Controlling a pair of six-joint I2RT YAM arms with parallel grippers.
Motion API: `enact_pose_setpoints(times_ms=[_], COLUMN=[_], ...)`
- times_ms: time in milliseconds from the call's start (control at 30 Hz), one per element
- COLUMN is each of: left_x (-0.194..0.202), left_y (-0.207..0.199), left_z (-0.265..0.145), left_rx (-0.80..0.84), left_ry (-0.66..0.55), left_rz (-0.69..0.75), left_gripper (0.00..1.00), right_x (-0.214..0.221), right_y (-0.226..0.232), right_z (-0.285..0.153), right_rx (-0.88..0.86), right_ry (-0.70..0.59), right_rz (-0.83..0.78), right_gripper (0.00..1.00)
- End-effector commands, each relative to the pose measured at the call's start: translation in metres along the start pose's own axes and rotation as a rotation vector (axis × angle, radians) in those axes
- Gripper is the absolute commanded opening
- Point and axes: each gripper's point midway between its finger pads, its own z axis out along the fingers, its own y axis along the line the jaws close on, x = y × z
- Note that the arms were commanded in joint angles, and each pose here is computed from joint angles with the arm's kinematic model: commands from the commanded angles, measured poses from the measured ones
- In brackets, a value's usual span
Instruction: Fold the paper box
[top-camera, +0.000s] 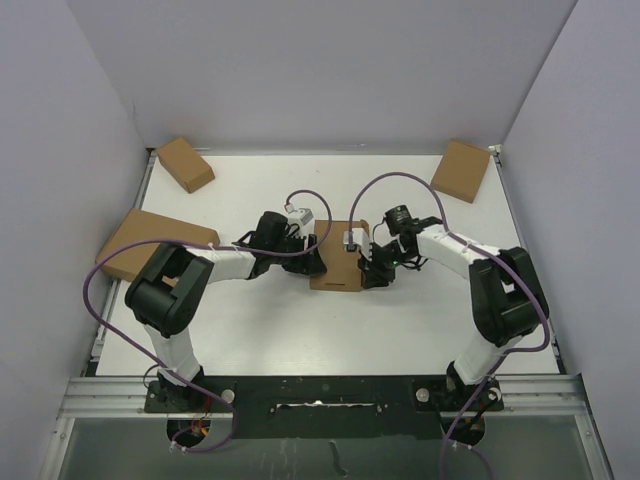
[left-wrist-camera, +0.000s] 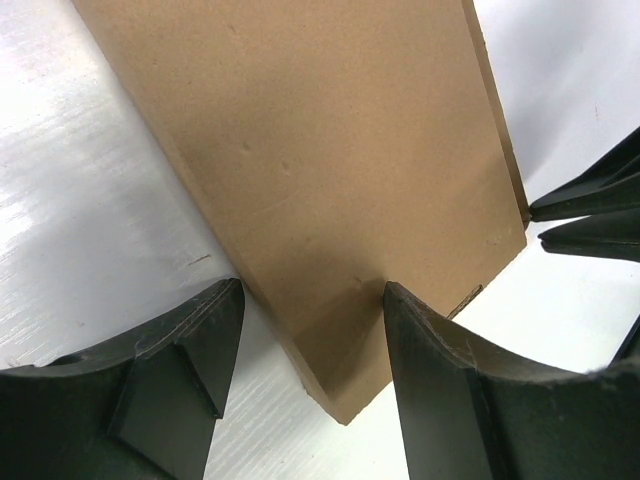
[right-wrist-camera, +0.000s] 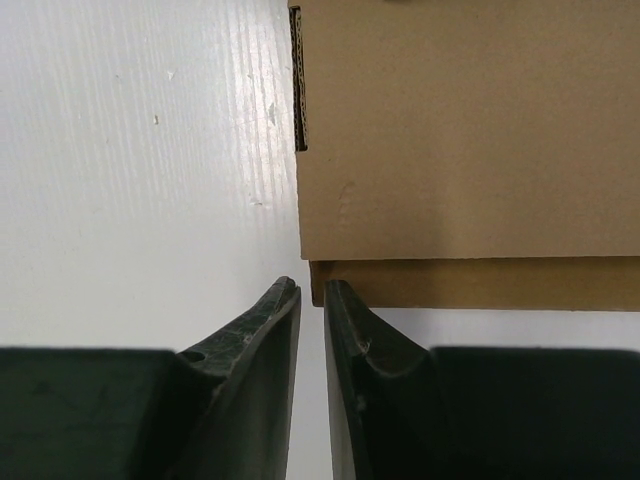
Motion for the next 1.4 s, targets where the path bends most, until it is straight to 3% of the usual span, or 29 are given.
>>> enact_pose_setpoints(times_ms=[0,333,567,767,1367], left_x=[-0.018,-0.019,-0.018,-0.017,-0.006], left_y=[-0.005,-0.004,-0.003,-0.002,-0.023], left_z=[0.005,0.007,0.010,0.013,0.014], left_rx=[0.030,0.029,0.029,0.035,0.117], left_ry=[-0.033,-0.025,-0.012,-0.002,0.028], left_rz=[0.022,0.030,0.037,0.037,0.111], left_gripper=[0.56,0.56,0.56,0.56,0.56], right_x=[-0.034,-0.002,0.013,0.017,-0.021], right_y=[-0.006,-0.048,-0.048,-0.039,-0.001], right_z=[-0.025,-0.040,-0.016,-0.001,0.017], right_rx=[0.036,0.167,0.120,0.067,-0.034], right_ry=[-0.104,-0.091,-0.019,0.020,-0.028], right_rz=[-0.054,0.190,0.270,0.268,0.103], right_gripper=[0.19,0.00,0.00,0.00,0.00])
